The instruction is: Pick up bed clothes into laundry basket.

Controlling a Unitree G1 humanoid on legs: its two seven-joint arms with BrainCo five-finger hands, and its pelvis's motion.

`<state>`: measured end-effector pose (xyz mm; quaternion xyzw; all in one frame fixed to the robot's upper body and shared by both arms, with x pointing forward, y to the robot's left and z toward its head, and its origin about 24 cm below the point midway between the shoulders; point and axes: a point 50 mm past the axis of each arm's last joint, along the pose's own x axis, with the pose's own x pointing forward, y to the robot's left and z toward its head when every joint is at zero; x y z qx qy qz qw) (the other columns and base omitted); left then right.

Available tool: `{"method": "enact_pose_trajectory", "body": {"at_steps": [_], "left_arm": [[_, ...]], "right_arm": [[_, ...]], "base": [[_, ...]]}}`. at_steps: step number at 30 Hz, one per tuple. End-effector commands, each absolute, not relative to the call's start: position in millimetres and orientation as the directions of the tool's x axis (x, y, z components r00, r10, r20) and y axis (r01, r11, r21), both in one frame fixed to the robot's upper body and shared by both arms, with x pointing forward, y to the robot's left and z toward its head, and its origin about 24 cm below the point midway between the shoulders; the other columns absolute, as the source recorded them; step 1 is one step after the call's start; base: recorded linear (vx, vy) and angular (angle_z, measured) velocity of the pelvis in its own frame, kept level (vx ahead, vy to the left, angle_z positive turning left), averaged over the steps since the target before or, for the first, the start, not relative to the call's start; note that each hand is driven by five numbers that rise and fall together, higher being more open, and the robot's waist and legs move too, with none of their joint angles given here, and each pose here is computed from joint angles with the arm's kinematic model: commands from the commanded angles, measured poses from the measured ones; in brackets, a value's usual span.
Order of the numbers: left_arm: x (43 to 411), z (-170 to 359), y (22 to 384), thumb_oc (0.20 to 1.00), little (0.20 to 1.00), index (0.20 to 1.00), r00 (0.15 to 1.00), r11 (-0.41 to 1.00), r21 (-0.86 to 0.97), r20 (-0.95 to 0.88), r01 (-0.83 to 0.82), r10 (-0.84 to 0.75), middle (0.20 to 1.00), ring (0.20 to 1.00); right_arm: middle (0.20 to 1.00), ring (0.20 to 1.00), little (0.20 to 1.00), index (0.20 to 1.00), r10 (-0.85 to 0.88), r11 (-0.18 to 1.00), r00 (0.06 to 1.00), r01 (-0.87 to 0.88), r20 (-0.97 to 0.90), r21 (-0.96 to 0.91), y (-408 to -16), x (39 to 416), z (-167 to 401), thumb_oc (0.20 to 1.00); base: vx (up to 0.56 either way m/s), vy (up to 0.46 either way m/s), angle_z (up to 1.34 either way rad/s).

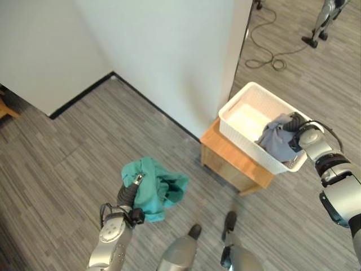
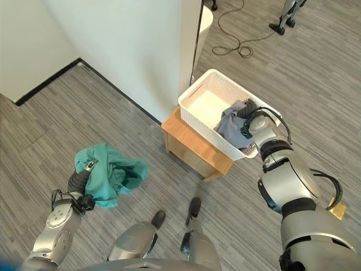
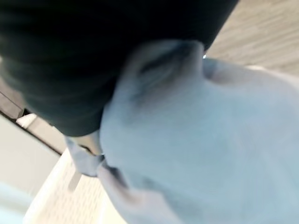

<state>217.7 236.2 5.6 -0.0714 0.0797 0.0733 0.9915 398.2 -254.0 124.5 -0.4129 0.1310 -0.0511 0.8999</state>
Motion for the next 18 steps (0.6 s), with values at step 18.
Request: {"method": "enact_pose_trajectory", "body": {"at_steps": [18], "left_arm": [[257.5, 88.2, 249.4, 0.200, 0.200, 0.200, 0.981, 0.996, -0.026, 0.170, -0.090, 0.093, 0.200, 0.200]], "right_arm": [[1.000, 1.000, 1.000, 1.000, 0.080, 0.677, 0.993, 0.007, 0.083, -0.736, -212.7, 402.5, 202.2, 1.000]], "base": [[0.04, 0.014, -0.05]]}}
